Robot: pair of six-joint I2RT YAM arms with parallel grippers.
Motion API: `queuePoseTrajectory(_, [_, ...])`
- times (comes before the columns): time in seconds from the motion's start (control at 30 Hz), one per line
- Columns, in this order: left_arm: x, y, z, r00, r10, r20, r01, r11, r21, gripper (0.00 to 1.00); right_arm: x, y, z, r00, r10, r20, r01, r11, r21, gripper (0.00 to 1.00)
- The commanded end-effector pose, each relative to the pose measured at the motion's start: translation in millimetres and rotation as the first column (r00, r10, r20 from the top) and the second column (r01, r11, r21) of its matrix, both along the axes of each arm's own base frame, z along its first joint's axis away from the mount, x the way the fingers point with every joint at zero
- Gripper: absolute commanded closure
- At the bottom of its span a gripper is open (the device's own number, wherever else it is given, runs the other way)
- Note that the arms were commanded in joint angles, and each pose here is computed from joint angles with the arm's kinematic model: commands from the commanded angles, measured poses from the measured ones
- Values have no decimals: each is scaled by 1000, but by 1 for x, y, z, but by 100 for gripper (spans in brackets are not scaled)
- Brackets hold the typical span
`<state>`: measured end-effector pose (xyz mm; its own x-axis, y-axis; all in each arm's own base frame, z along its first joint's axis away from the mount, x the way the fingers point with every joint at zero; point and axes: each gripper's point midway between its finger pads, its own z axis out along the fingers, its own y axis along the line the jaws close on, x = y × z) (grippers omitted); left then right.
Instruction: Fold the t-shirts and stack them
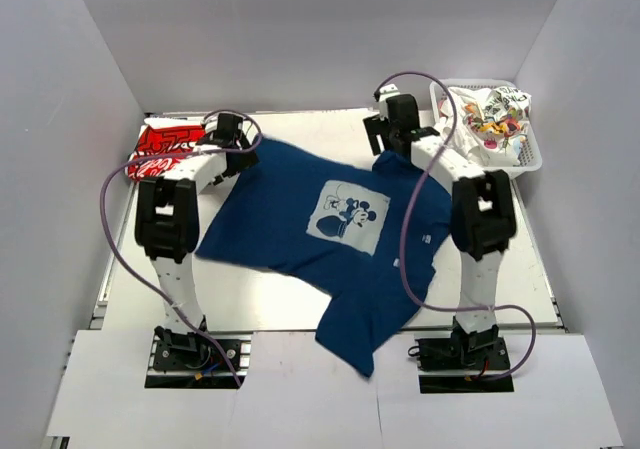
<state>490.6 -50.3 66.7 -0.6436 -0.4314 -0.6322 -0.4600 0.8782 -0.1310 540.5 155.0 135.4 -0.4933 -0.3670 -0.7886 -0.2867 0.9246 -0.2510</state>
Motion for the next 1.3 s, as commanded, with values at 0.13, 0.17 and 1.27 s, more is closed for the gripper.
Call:
queuePoseTrajectory(0.13, [20,-9,82,976,-10,217,16,1000,-25,1,-10,27,52,999,21,29,-27,976,218,10])
queuePoseTrajectory(0.17, [10,-15,81,974,-57,220,67,997,-41,1,-30,27,37,1000,10,-12,-7,964,267,10])
queuePoseTrajectory(1.27, [-109,3,-64,984,94,-148,-105,992,-72,1,-59,-49,-126,878,-266,-397,311,949,54,10])
